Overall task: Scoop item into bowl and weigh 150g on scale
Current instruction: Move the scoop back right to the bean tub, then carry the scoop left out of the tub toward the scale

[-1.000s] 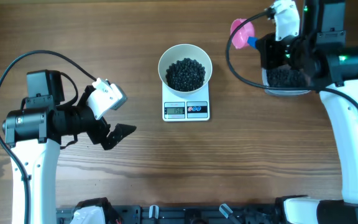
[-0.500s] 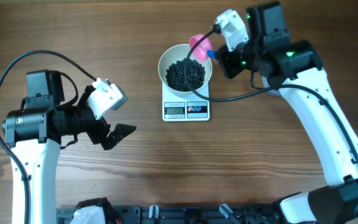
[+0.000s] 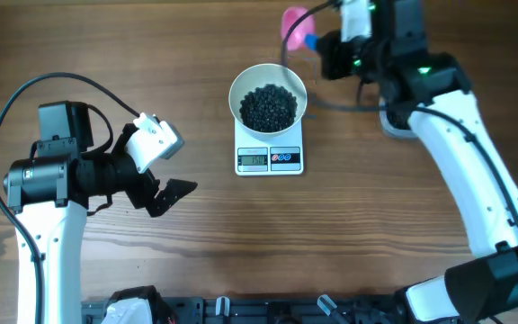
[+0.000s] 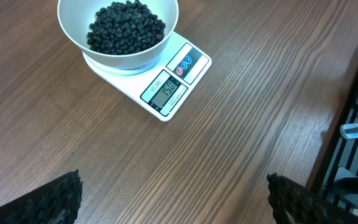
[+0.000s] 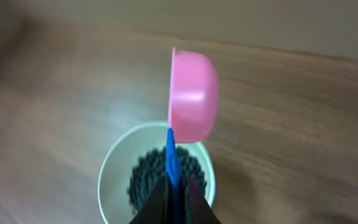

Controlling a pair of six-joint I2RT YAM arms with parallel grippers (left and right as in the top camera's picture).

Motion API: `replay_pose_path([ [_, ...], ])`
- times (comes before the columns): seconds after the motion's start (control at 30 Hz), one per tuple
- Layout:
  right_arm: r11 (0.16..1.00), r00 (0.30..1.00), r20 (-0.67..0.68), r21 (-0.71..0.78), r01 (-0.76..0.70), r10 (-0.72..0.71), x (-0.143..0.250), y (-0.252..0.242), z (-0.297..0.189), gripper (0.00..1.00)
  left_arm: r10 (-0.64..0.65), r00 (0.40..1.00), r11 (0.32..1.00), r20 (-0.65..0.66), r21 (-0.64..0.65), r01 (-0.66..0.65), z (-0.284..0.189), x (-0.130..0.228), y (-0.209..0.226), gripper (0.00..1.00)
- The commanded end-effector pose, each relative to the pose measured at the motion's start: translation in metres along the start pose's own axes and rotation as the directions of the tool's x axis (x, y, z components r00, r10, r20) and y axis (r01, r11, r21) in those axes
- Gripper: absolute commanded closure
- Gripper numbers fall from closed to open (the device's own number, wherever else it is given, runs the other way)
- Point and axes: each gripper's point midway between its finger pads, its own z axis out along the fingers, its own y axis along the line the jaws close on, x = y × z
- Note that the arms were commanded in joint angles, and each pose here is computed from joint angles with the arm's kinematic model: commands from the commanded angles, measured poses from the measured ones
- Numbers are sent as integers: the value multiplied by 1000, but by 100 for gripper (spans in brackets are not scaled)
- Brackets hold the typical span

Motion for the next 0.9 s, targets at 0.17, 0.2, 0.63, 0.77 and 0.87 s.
replay_pose_path([
  [0.17, 897, 891, 226, 118, -427, 394, -37, -90, -100, 96, 32, 999, 999, 8, -11, -32, -3, -4, 0, 0],
  [0.2, 871, 877, 220, 161, -464, 427, -25, -105, -117, 96, 32, 999, 999, 8, -11, -32, -3, -4, 0, 0],
  [0.63, 785, 798, -193, 413, -461, 570, 111, -116, -170, 96, 32, 999, 999, 8, -11, -32, -3, -4, 0, 0],
  [0.77, 789, 778, -261, 434, -435, 572, 128, -111, -176, 96, 32, 999, 999, 8, -11, -32, -3, -4, 0, 0],
  [0.87, 816, 795, -279, 408, -410, 539, 129, -112, -169, 96, 32, 999, 999, 8, -11, -32, -3, -4, 0, 0],
])
